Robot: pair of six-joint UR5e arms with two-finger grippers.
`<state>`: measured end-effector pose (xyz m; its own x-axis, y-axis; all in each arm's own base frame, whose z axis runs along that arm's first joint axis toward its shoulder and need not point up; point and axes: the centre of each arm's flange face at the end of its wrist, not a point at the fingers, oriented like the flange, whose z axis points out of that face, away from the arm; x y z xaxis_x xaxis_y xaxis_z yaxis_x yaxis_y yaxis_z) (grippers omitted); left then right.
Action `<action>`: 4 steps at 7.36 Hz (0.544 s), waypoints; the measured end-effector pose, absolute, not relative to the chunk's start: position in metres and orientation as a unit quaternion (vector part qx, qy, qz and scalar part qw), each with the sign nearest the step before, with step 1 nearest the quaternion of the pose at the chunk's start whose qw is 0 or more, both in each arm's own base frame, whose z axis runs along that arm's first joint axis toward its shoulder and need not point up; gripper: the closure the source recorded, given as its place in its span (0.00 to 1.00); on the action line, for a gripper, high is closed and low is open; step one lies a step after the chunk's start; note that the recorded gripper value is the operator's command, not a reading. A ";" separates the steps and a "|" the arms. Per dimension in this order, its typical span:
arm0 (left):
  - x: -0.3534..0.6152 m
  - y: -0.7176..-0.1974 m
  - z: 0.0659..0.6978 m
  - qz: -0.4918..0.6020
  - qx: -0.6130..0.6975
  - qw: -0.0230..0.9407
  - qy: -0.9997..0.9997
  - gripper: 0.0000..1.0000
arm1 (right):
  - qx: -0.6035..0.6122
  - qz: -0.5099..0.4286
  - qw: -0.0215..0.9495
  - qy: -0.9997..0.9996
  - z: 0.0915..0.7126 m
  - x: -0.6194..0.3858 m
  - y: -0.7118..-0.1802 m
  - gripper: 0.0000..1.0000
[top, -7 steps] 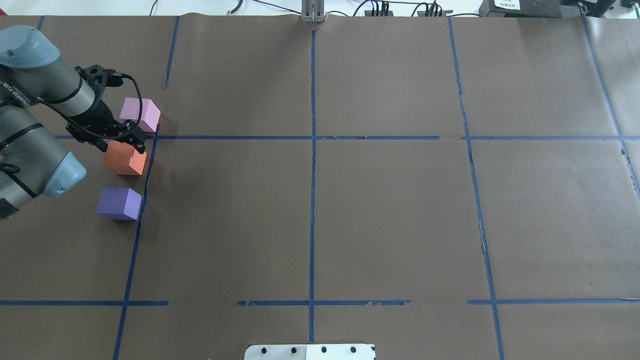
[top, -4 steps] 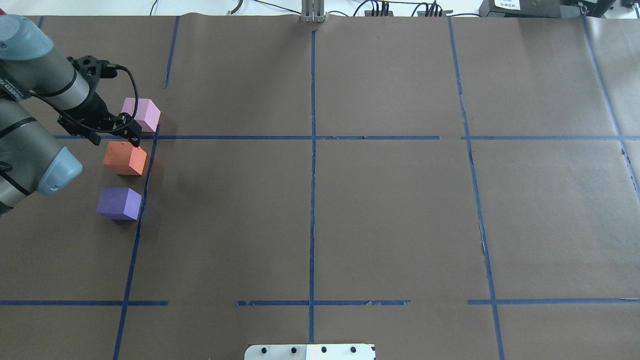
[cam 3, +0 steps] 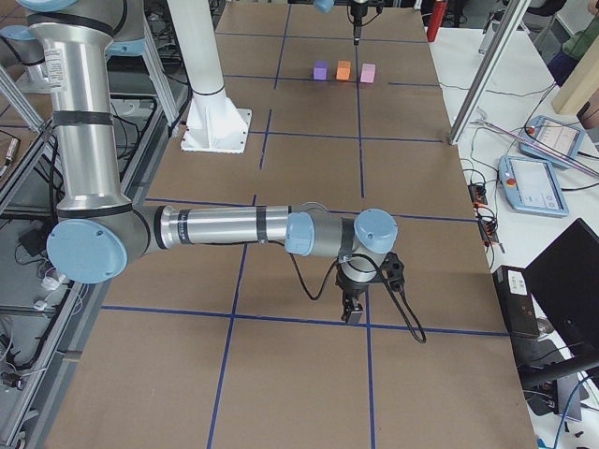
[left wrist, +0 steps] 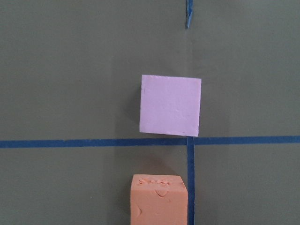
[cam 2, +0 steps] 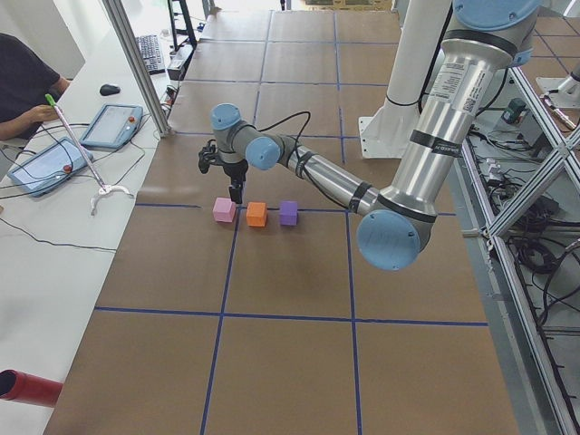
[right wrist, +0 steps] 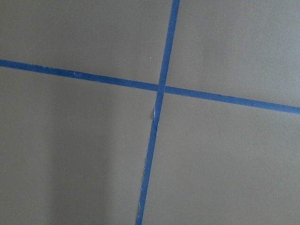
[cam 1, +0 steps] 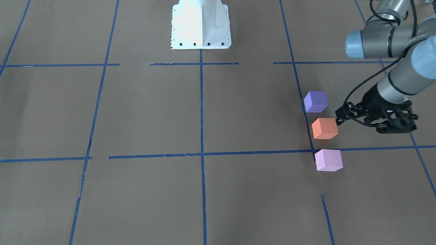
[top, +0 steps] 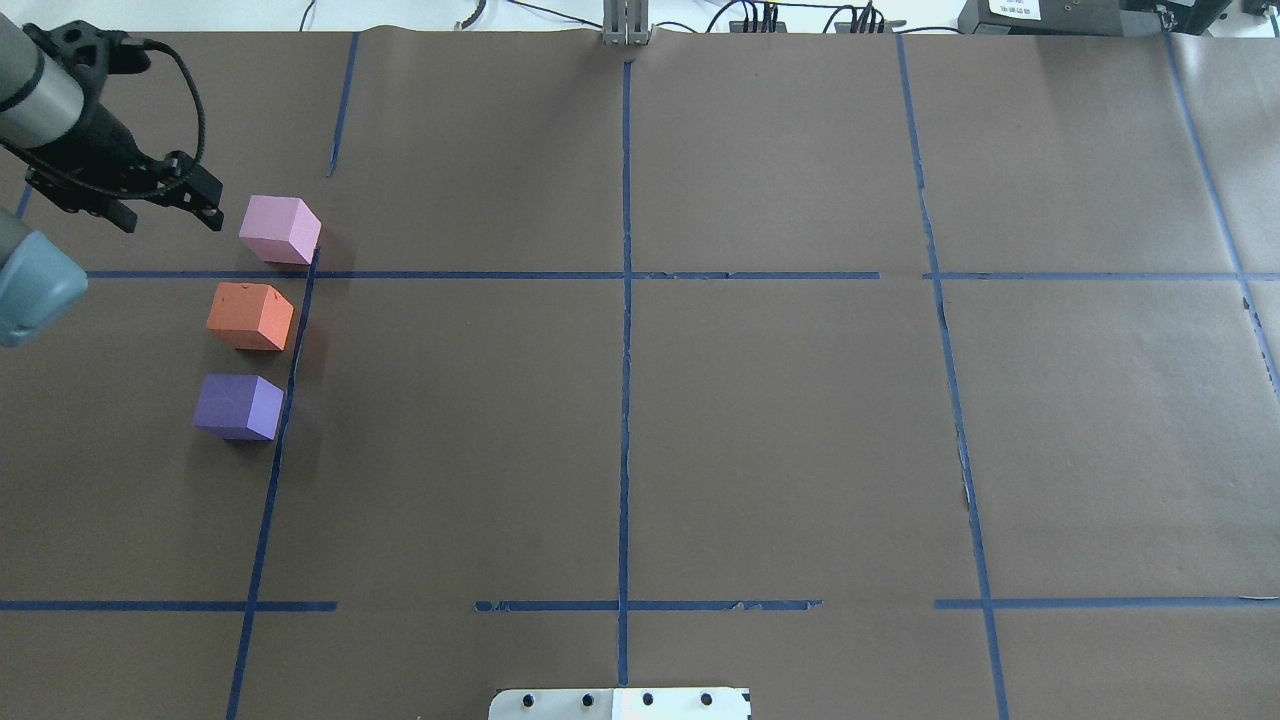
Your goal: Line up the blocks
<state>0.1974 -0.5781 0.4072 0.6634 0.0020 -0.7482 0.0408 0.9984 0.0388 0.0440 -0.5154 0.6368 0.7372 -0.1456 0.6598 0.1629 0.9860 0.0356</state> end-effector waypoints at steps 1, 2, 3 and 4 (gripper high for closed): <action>0.161 -0.578 0.421 -0.004 0.037 0.909 0.415 0.00 | -0.012 -0.083 0.932 -0.353 0.637 0.044 -0.515 0.00; 0.122 -0.576 0.448 0.013 0.048 0.910 0.412 0.00 | -0.012 -0.083 0.932 -0.353 0.637 0.044 -0.515 0.00; 0.080 -0.574 0.479 0.032 0.062 0.912 0.404 0.00 | -0.012 -0.083 0.932 -0.353 0.637 0.044 -0.515 0.00; 0.039 -0.571 0.508 0.037 0.073 0.914 0.397 0.00 | -0.012 -0.083 0.932 -0.353 0.637 0.044 -0.515 0.00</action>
